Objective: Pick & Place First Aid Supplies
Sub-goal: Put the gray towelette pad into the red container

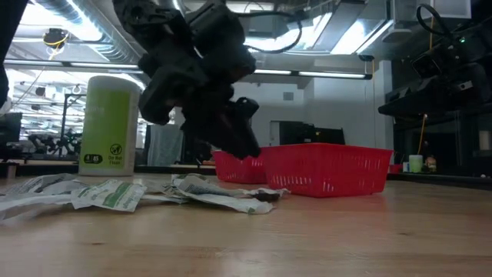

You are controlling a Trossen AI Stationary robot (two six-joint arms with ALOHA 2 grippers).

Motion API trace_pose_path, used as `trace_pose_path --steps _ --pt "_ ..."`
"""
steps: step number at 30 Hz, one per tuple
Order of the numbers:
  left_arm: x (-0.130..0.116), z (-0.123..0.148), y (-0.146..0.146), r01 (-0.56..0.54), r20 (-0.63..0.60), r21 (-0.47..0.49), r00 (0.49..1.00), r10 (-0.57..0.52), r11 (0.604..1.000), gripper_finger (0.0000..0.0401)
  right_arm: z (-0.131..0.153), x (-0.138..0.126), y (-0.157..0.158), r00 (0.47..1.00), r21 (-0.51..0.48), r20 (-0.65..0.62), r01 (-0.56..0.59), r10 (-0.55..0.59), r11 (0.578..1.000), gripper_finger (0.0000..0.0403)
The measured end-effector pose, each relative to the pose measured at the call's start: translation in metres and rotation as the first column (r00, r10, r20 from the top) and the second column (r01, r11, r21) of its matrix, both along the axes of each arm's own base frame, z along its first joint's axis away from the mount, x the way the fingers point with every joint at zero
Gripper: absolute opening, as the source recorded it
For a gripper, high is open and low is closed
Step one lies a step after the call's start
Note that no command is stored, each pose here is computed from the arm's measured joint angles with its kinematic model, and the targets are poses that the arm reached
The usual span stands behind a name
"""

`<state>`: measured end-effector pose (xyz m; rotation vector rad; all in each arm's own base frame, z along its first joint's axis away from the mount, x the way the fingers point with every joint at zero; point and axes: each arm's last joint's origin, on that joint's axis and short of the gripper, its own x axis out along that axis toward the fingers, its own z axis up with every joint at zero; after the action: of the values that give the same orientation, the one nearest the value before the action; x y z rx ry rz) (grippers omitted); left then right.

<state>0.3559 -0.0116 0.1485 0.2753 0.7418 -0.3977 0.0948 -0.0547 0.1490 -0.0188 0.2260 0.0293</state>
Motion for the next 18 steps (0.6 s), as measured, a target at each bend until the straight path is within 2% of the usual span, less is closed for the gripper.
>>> trace_pose_path --steps 10,18 --pt "-0.005 -0.005 0.022 -0.159 -0.098 -0.025 0.983 0.156 0.987 0.0153 0.0 0.0 0.0 1.0 0.0 0.0 0.0 0.0 1.0 0.0126" --pt "-0.011 0.011 0.049 -0.256 -0.077 -0.047 0.965 0.252 0.965 0.0152 0.0 0.0 0.0 1.0 0.0 0.0 0.0 0.0 1.0 0.0126"
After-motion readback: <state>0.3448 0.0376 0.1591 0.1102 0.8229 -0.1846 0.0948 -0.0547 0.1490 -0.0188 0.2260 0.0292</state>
